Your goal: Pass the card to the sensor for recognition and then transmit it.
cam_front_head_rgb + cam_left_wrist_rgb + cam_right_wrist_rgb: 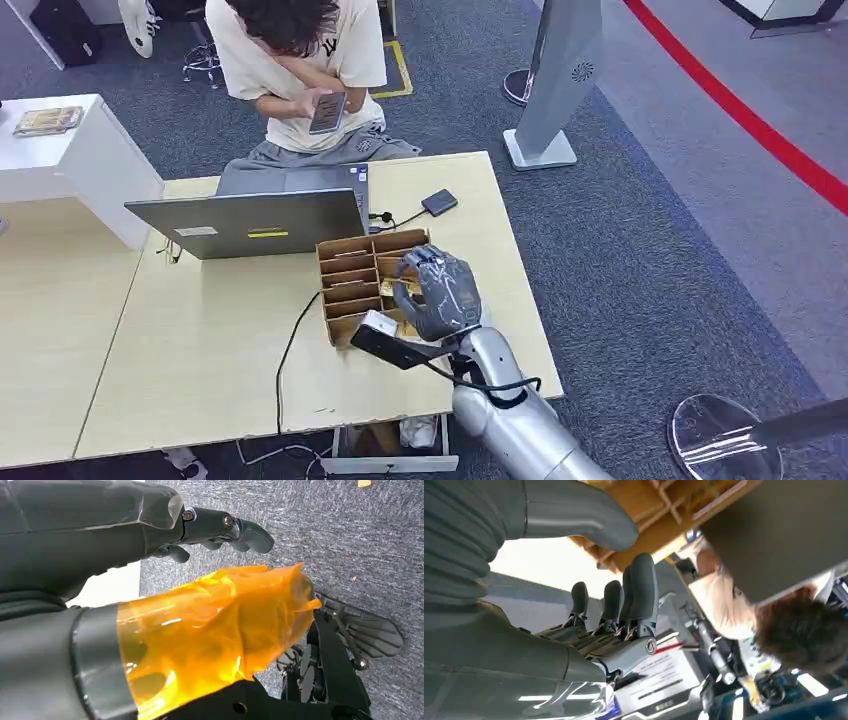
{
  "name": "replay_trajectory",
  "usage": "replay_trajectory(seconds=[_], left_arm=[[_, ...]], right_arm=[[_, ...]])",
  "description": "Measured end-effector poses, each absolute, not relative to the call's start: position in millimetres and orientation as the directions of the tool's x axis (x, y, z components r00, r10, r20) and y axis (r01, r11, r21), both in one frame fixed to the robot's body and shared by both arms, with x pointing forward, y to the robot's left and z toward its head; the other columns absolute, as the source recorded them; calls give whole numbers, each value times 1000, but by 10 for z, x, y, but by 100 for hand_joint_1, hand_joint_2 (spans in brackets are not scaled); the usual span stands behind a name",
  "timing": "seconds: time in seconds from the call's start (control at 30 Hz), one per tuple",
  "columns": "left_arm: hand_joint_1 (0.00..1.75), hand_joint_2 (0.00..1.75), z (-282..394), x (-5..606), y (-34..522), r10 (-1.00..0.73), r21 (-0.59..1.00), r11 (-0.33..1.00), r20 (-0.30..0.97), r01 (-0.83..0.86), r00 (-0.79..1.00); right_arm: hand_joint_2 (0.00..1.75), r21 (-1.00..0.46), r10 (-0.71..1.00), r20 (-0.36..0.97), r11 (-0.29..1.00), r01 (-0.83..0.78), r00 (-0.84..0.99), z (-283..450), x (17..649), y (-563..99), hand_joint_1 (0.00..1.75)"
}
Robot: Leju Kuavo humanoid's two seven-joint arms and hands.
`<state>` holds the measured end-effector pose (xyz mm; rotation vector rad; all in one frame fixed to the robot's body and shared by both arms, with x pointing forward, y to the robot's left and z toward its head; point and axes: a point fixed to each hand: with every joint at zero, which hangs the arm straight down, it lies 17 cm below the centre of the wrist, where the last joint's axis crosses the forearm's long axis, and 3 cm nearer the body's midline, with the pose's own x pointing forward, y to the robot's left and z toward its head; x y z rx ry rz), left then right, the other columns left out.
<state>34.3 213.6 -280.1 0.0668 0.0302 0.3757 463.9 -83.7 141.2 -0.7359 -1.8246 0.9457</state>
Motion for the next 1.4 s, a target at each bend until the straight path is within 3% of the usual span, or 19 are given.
replay_trajectory(seconds=[0.27,0.37,0.47,0.53,0.73,0.9,1.4], left_arm=[[0,0,-2802,343,2146,364,74,929,-16,-362,931],[0,0,-2802,344,2152,360,75,931,-16,-357,933],[0,0,-2803,345,2160,357,76,932,-15,-355,934],[0,0,-2804,347,2165,356,77,932,-15,-354,934],[0,0,-2805,349,2182,351,78,934,-13,-349,936],[0,0,-2808,350,2204,350,80,934,-12,-348,937],[0,0,-2808,351,2204,351,78,934,-12,-349,936]], right_arm=[[175,-873,789,438,487,5,-431,1132,4493,-586,98],[175,-879,790,435,477,-11,-432,1066,4487,-554,105],[175,-887,797,423,462,-17,-431,1024,4514,-551,105],[175,-891,801,418,453,-23,-427,993,4531,-552,96],[175,-904,823,399,428,-21,-405,932,4655,-609,99],[175,-907,837,393,421,-11,-379,910,4762,-696,87],[175,-919,856,376,393,-25,-354,816,4844,-775,89]])
